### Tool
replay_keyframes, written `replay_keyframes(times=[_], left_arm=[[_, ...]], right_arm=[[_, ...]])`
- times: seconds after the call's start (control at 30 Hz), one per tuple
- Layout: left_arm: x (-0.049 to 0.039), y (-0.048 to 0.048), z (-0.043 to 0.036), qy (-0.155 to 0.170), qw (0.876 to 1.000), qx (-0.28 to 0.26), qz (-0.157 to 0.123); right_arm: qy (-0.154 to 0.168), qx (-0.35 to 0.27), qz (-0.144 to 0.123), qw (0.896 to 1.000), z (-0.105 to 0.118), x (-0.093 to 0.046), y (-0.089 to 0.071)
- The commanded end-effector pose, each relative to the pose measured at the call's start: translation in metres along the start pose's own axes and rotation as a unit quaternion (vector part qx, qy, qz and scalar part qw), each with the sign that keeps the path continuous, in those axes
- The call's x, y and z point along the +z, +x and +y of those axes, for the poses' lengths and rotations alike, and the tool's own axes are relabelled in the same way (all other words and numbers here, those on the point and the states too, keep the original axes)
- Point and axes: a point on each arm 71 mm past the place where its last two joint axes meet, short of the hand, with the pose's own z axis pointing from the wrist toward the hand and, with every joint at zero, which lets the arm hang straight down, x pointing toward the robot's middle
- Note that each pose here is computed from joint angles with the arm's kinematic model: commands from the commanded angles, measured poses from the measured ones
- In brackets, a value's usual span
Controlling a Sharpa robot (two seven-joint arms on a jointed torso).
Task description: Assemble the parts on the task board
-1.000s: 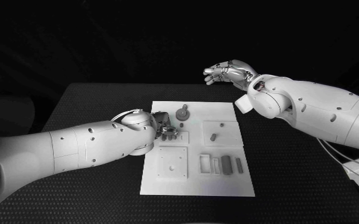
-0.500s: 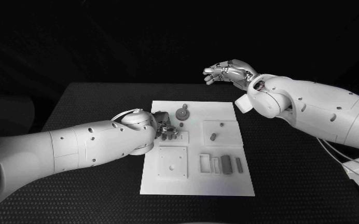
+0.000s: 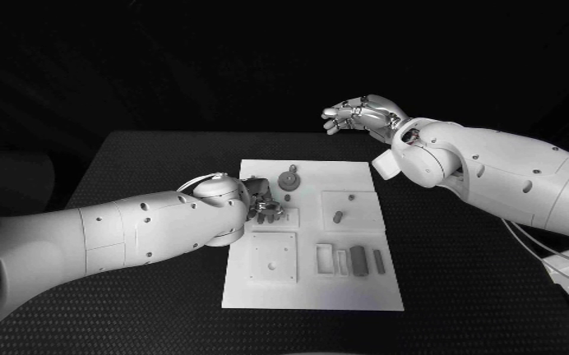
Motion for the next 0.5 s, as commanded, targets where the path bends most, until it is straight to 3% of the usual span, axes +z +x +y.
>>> replay_keyframes(times=[0.03,0.5], left_arm=[[-0.0006,0.0025,-0.0032,0.010,1.000,0.012,0.016],[-0.0007,0.0026,-0.0016,0.007,1.000,0.013,0.018]], right_arm=[[-0.004,0.002,0.008,1.000,0.0004,-0.0001,0.0016],[-0.003,0.003,0.008,1.000,-0.0005,-0.0005,0.0018]])
